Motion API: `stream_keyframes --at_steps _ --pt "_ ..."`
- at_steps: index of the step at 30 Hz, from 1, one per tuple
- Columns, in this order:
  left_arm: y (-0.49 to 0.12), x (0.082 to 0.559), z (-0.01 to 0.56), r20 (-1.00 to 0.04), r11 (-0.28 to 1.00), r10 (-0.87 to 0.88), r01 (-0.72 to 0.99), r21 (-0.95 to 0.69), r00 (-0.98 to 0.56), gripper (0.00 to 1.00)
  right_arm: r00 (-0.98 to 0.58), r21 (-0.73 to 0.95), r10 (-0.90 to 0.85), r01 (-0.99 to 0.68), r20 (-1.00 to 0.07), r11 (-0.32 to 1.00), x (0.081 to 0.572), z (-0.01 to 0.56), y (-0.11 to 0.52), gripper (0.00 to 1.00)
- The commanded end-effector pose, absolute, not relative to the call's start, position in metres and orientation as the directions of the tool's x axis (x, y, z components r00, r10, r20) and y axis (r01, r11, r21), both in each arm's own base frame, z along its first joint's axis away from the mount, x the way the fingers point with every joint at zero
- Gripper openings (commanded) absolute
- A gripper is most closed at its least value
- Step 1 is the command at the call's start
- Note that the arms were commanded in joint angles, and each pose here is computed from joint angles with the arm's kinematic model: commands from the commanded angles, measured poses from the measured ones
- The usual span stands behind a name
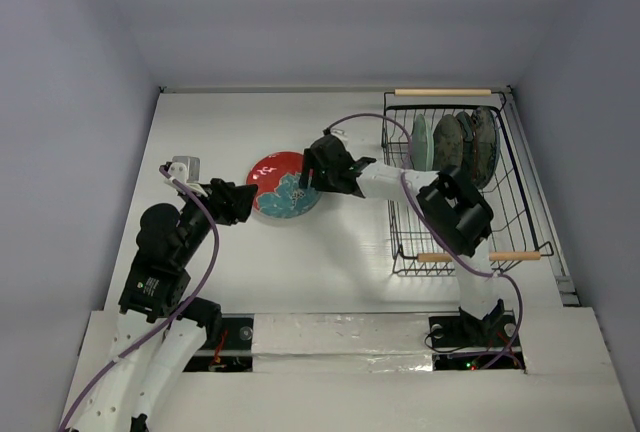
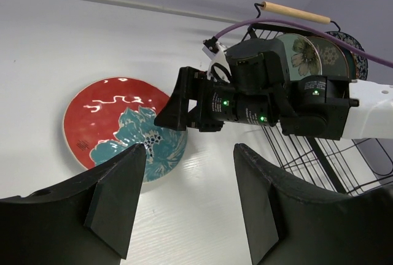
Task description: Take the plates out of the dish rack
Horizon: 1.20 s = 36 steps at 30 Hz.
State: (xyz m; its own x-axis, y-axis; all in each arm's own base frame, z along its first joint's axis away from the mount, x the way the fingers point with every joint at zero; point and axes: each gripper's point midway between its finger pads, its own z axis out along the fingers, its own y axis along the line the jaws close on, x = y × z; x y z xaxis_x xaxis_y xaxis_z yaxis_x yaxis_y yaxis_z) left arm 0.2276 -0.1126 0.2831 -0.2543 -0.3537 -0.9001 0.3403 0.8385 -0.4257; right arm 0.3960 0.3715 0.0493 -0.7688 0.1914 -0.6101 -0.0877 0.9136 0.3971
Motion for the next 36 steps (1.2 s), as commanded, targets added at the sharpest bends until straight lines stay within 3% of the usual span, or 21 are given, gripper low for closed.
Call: stream_keyframes --at_steps 1,4,8,10,11,12,13,17,18,20,21,22,23,24,27,32,36 --pt "-0.116 0.228 0.293 -0.902 0.826 -0.367 0.367 -0.428 -0.227 0.56 -0.731 0.400 0.192 -0.119 -0.655 0.909 0.405 0.082 0.378 0.79" --pt "-0.116 0.228 0.293 -0.903 0.827 -0.366 0.367 -0.427 -0.224 0.56 -0.698 0.385 0.179 -0.149 -0.693 0.911 0.403 0.118 0.376 0.86" --pt "-0.115 0.228 0.293 -0.902 0.827 -0.367 0.364 -0.428 -0.227 0.56 -0.608 0.360 0.172 -0.201 -0.775 0.911 0.397 0.193 0.365 0.85" --pt "-0.115 0.228 0.293 -0.902 0.827 -0.368 0.364 -0.428 -0.224 0.56 -0.557 0.337 0.161 -0.229 -0.815 0.913 0.393 0.227 0.352 0.68" --pt "-0.115 0.228 0.293 -0.903 0.828 -0.367 0.363 -0.427 -0.223 0.56 -0.498 0.337 0.191 -0.222 -0.846 0.915 0.388 0.260 0.336 0.49" --pt "-0.115 0.229 0.293 -0.903 0.829 -0.367 0.361 -0.427 -0.223 0.56 -0.464 0.328 0.201 -0.212 -0.863 0.921 0.385 0.276 0.325 0.04" --pt "-0.114 0.228 0.293 -0.903 0.829 -0.368 0.362 -0.426 -0.222 0.55 -0.432 0.293 0.183 -0.202 -0.883 0.935 0.381 0.288 0.310 0.00" --pt "-0.115 0.228 0.293 -0.902 0.828 -0.369 0.363 -0.428 -0.223 0.40 -0.348 0.215 0.176 -0.077 -0.921 0.973 0.374 0.324 0.239 0.00" --pt "-0.115 0.229 0.294 -0.903 0.828 -0.369 0.363 -0.428 -0.222 0.26 -0.321 0.194 0.181 -0.009 -0.930 0.981 0.376 0.329 0.212 0.00" --pt "-0.114 0.228 0.294 -0.904 0.829 -0.369 0.363 -0.426 -0.218 0.13 -0.332 0.116 0.135 0.074 -0.934 0.990 0.374 0.324 0.179 0.00" --pt "-0.113 0.229 0.294 -0.903 0.832 -0.369 0.356 -0.426 -0.218 0.05 -0.335 0.099 0.135 0.122 -0.932 0.988 0.377 0.321 0.161 0.04" --pt "-0.113 0.229 0.294 -0.903 0.833 -0.370 0.354 -0.426 -0.217 0.03 -0.345 0.067 0.114 0.147 -0.932 0.987 0.374 0.317 0.147 0.15" --pt "-0.112 0.230 0.293 -0.904 0.835 -0.369 0.351 -0.424 -0.216 0.02 -0.360 0.047 0.102 0.158 -0.928 0.986 0.373 0.313 0.138 0.30" --pt "-0.112 0.230 0.293 -0.904 0.835 -0.368 0.350 -0.425 -0.218 0.03 -0.375 0.032 0.097 0.175 -0.922 0.984 0.373 0.309 0.129 0.52" --pt "-0.113 0.230 0.293 -0.902 0.833 -0.370 0.351 -0.428 -0.221 0.12 -0.412 -0.046 0.061 0.243 -0.909 0.969 0.373 0.295 0.095 0.70" --pt "-0.114 0.229 0.293 -0.903 0.831 -0.367 0.358 -0.427 -0.224 0.30 -0.507 -0.140 -0.005 0.229 -0.862 0.963 0.389 0.260 0.089 0.69" --pt "-0.113 0.229 0.292 -0.903 0.834 -0.368 0.351 -0.426 -0.222 0.31 -0.553 -0.214 -0.023 0.284 -0.833 0.935 0.405 0.238 0.073 0.65"
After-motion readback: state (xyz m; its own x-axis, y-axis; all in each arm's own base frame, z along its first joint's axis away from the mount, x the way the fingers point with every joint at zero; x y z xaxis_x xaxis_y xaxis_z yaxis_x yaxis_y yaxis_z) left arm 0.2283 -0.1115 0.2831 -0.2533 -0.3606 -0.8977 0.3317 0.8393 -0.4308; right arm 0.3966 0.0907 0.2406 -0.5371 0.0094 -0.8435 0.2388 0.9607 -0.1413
